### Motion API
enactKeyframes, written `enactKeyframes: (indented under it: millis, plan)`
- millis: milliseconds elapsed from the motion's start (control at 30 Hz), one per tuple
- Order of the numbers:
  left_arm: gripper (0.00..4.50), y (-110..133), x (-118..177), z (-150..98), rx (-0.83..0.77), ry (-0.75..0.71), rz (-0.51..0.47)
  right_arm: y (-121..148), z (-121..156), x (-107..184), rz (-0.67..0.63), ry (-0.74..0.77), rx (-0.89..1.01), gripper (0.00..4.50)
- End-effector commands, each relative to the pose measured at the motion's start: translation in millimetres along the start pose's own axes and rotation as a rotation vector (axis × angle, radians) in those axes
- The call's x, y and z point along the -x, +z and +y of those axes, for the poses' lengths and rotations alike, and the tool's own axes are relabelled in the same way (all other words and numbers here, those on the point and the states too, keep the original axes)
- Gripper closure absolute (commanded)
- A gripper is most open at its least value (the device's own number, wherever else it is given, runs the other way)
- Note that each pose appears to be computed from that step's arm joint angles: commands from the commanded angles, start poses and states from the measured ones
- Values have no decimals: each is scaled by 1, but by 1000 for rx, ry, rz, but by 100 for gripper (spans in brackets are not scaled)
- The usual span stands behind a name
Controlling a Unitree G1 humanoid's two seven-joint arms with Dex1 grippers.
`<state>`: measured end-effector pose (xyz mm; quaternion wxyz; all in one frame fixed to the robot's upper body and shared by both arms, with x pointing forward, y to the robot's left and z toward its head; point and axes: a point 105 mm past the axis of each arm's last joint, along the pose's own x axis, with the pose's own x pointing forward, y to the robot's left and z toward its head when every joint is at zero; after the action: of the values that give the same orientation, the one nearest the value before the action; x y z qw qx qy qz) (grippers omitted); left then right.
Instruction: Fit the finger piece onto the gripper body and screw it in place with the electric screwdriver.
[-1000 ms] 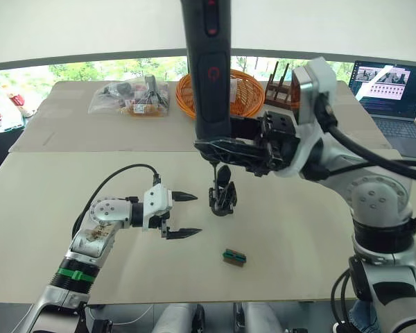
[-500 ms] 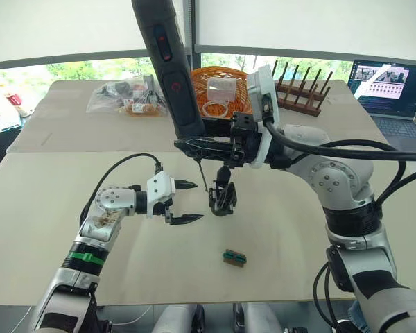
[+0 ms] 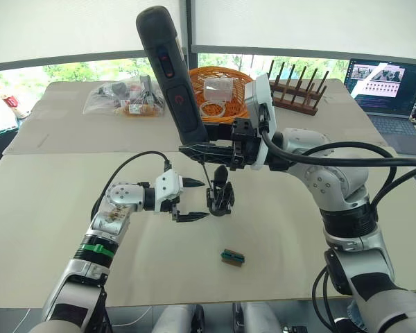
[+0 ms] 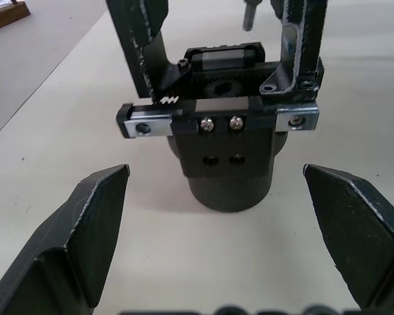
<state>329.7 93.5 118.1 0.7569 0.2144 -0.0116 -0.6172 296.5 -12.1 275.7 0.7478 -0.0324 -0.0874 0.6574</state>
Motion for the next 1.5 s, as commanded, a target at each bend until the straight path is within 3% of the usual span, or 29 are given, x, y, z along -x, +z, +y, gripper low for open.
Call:
enactKeyframes:
  millis: [33, 1500]
  plan:
    - [0, 10, -2, 3, -54, -15, -13, 18, 7, 4, -58, 9, 52, 259]
    - [0, 10, -7, 3, -83, -23, -23, 5, 9, 12, -42, -21, 67, 259]
